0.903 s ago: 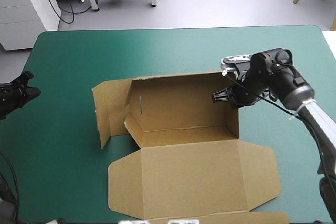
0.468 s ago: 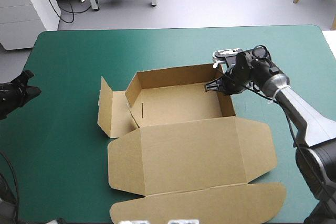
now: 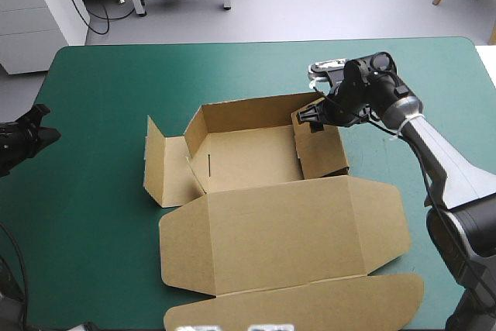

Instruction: Fold the box

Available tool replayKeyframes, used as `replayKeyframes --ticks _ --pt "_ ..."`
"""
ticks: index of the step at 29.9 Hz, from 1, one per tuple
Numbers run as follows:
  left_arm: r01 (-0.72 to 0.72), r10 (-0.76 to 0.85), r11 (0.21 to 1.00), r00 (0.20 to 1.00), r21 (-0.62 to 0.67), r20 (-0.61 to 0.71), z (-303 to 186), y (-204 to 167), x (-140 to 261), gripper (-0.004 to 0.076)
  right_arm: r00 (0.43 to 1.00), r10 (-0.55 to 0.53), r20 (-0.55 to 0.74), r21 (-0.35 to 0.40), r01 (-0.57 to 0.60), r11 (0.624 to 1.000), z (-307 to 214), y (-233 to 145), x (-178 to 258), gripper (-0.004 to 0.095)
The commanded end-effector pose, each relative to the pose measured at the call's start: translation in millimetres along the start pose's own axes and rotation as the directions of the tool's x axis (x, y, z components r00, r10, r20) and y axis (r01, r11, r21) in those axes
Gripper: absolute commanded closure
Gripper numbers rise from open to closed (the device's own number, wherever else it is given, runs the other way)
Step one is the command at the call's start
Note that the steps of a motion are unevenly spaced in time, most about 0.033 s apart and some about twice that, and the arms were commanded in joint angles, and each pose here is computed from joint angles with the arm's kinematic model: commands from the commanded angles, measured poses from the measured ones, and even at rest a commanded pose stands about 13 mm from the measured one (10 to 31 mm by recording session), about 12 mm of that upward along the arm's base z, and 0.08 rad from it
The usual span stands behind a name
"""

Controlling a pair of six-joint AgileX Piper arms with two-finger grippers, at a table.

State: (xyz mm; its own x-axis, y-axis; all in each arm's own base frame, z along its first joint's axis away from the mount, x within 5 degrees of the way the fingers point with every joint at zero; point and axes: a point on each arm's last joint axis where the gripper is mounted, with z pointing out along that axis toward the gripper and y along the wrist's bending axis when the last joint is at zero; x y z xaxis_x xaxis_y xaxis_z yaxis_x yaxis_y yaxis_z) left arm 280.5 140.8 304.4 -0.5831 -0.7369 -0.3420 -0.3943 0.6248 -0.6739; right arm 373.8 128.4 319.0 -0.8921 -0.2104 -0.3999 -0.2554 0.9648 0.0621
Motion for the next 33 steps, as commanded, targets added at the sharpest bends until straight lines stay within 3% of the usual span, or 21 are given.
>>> replayKeyframes --ticks 1,9,15,21,33 --pt "-0.005 0.001 0.998 0.998 0.056 0.069 -14 -16 -5 0.0734 0.994 -0.014 0.111 -0.007 0.015 1.0 -56 3 -12 0.0112" --pt "-0.005 0.001 0.998 0.998 0.056 0.069 -14 -16 -5 0.0734 0.945 0.01 0.326 -0.033 0.001 0.999 -138 5 -9 0.0112" --pt "-0.005 0.001 0.998 0.998 0.056 0.069 -14 -16 -5 0.0734 0.936 0.021 0.352 -0.009 -0.019 1.0 -162 1 16 0.0112" --pt "-0.005 0.001 0.998 0.998 0.056 0.069 -14 -16 -5 0.0734 0.968 0.027 0.251 0.0 -0.028 1.0 -134 0 27 0.0112" --pt "-0.005 0.001 0.998 0.997 0.056 0.071 -14 -16 -5 0.0734 0.999 0.022 -0.025 0.04 -0.021 0.999 -25 -3 13 0.0112"
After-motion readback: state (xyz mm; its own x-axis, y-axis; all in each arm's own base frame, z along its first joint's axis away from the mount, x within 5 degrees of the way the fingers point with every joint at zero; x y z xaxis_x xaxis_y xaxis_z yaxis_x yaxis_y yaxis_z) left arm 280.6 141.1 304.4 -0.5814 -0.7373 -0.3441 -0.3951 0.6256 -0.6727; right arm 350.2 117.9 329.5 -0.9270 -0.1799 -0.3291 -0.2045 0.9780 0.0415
